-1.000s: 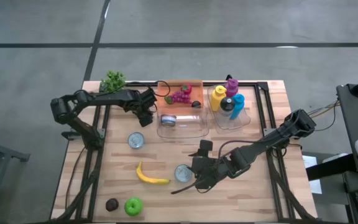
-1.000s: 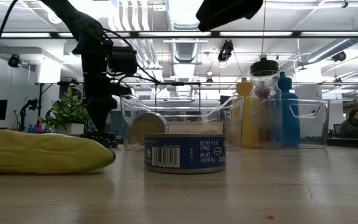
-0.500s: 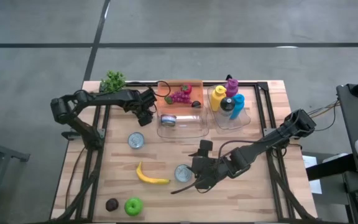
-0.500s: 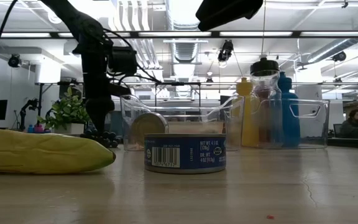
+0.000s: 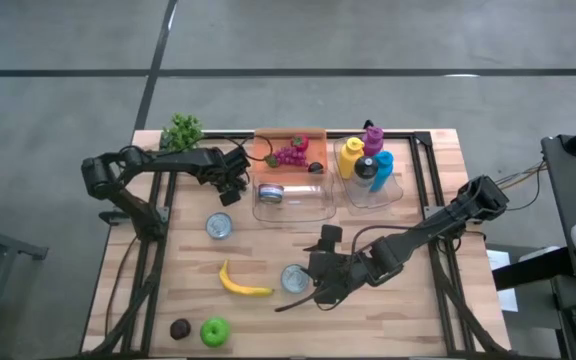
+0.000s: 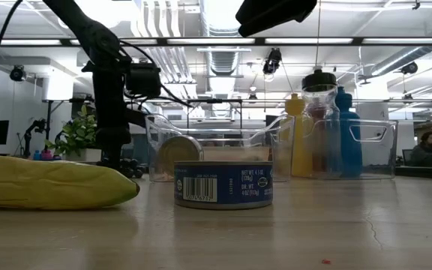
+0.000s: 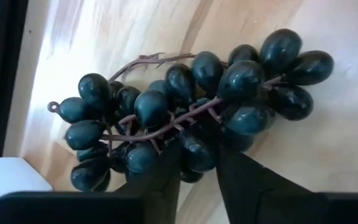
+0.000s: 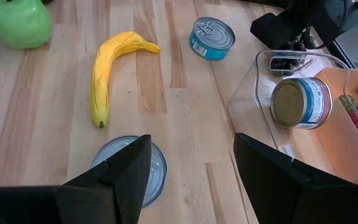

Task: Pick & Place Food Item
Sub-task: Put the black grapes into the orange bin, then put the blue can into the left transparent bin

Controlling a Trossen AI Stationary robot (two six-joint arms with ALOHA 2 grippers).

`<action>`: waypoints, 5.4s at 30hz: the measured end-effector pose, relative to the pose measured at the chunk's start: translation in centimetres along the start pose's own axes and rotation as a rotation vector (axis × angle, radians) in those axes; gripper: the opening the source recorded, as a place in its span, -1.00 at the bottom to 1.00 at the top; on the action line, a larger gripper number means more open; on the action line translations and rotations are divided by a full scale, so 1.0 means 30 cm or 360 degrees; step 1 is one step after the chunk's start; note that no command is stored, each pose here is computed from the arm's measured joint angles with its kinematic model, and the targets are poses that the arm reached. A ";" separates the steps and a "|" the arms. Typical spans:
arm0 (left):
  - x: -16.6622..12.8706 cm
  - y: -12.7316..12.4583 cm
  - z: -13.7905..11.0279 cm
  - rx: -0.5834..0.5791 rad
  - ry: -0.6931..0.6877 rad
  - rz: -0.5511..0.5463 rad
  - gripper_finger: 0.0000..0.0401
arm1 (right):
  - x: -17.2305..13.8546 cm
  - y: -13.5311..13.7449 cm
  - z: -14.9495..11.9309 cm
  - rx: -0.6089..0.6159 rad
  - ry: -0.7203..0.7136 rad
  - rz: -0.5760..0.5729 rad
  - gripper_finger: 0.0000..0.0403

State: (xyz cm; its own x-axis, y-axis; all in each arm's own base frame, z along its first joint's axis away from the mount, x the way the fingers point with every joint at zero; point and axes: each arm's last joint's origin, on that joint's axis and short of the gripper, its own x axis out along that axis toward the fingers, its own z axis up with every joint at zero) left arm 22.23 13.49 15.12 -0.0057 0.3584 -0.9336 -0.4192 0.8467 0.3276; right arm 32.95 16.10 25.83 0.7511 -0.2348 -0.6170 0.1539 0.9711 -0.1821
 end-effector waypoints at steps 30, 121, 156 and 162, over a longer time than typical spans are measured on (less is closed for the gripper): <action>-0.184 0.064 0.014 -0.0051 -0.0336 0.0055 -0.98 | 0.000 0.002 0.007 0.0019 -0.0028 0.0009 0.11; -0.095 0.054 0.352 -0.0407 -0.1061 0.0000 -0.50 | -0.002 0.007 0.012 -0.0041 -0.0059 0.0017 0.11; -0.708 -0.276 -0.065 0.0144 -0.1370 -0.0253 -0.46 | 0.004 0.020 -0.015 0.0139 0.0029 0.0152 -0.20; -0.768 -0.434 -0.202 0.0260 -0.1543 -0.0198 -0.47 | 0.023 0.021 -0.063 0.0238 0.0107 0.0165 -0.60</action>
State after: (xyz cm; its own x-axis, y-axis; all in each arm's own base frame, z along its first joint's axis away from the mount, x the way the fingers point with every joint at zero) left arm 22.32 -8.18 31.49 0.8058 0.3683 -0.4637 -0.2356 0.9178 0.3197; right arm 32.35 16.48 23.85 0.7240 -0.1305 -0.6773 0.1756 0.9845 -0.0020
